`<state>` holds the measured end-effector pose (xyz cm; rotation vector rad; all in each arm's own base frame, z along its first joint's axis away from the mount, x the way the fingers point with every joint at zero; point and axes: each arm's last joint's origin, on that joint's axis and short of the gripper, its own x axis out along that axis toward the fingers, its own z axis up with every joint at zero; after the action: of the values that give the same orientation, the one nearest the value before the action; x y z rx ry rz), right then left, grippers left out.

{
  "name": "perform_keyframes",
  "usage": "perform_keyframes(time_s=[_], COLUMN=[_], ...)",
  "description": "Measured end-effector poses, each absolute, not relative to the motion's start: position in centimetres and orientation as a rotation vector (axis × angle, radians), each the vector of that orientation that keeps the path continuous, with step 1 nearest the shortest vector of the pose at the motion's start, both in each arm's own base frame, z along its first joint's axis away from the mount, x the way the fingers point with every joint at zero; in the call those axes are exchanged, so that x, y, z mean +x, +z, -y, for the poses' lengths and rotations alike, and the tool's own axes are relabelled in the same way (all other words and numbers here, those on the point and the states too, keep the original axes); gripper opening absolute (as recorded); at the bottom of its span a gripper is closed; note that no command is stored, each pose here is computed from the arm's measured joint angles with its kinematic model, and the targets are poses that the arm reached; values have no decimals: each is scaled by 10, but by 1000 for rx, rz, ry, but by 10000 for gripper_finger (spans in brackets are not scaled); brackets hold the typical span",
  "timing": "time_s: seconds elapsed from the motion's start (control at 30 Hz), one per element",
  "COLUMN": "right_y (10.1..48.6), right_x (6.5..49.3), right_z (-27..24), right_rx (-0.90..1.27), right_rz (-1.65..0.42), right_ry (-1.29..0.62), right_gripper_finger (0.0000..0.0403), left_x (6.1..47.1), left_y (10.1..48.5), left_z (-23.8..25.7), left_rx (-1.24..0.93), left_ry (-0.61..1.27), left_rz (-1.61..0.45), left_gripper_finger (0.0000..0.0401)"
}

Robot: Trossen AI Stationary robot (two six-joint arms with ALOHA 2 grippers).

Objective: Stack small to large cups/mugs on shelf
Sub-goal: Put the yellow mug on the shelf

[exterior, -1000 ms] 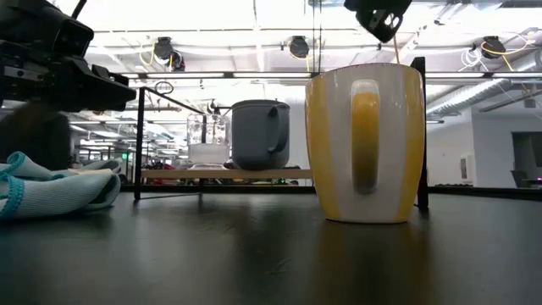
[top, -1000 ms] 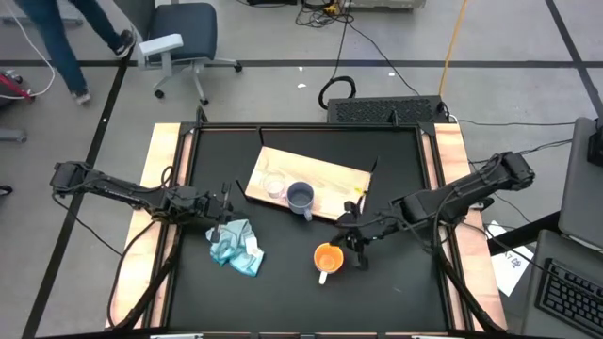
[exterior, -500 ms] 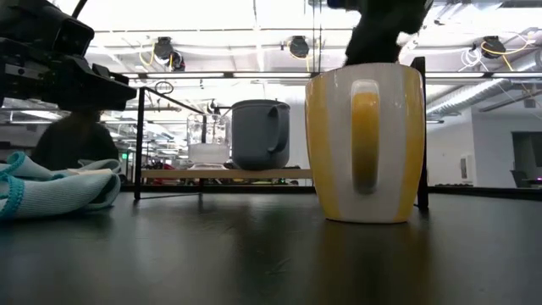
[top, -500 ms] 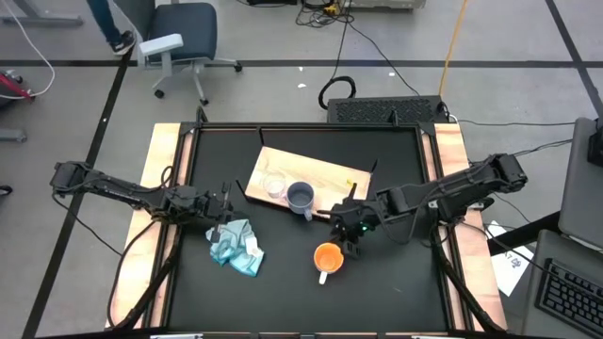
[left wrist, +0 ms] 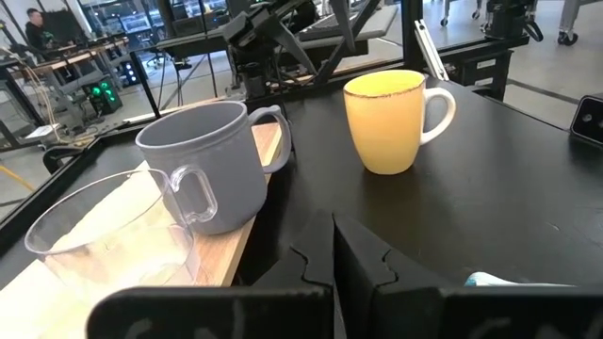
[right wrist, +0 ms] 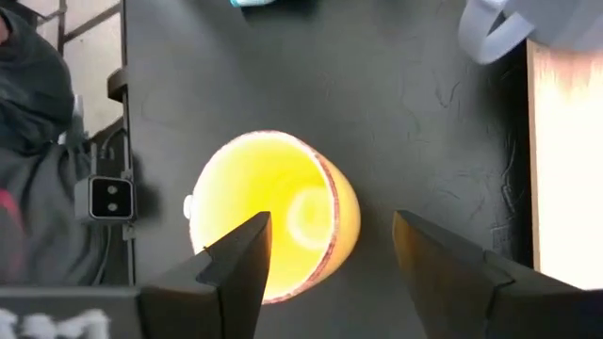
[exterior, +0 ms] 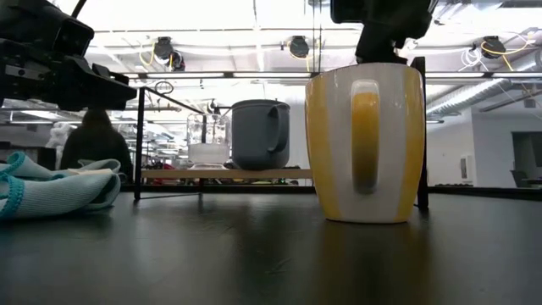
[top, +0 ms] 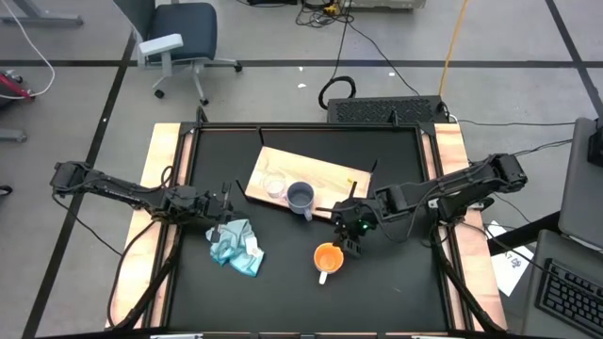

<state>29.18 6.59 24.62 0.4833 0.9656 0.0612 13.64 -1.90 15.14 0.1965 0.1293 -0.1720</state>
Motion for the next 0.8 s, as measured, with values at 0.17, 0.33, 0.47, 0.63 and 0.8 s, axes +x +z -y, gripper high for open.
perform_keyframes(time_s=[0.17,0.33,0.47,0.63,0.8], right_y=[242,235,233,228,221], right_x=[291,291,294,297,300], right_z=[-66,-66,-69,-72,-72], right_rx=[477,471,465,444,423], right_rz=[-1001,-1043,-1038,-1047,-1067], right_ry=[50,36,47,60,61], right_gripper_finger=[215,215,215,215,215], left_x=[136,136,136,136,136], left_y=[151,151,151,150,150], left_z=[19,19,19,19,19], left_rx=[196,197,197,197,196], left_ry=[-172,-172,-172,-171,-172], left_rz=[-129,-131,-133,-139,-146], left_gripper_finger=[2,2,1,1,1])
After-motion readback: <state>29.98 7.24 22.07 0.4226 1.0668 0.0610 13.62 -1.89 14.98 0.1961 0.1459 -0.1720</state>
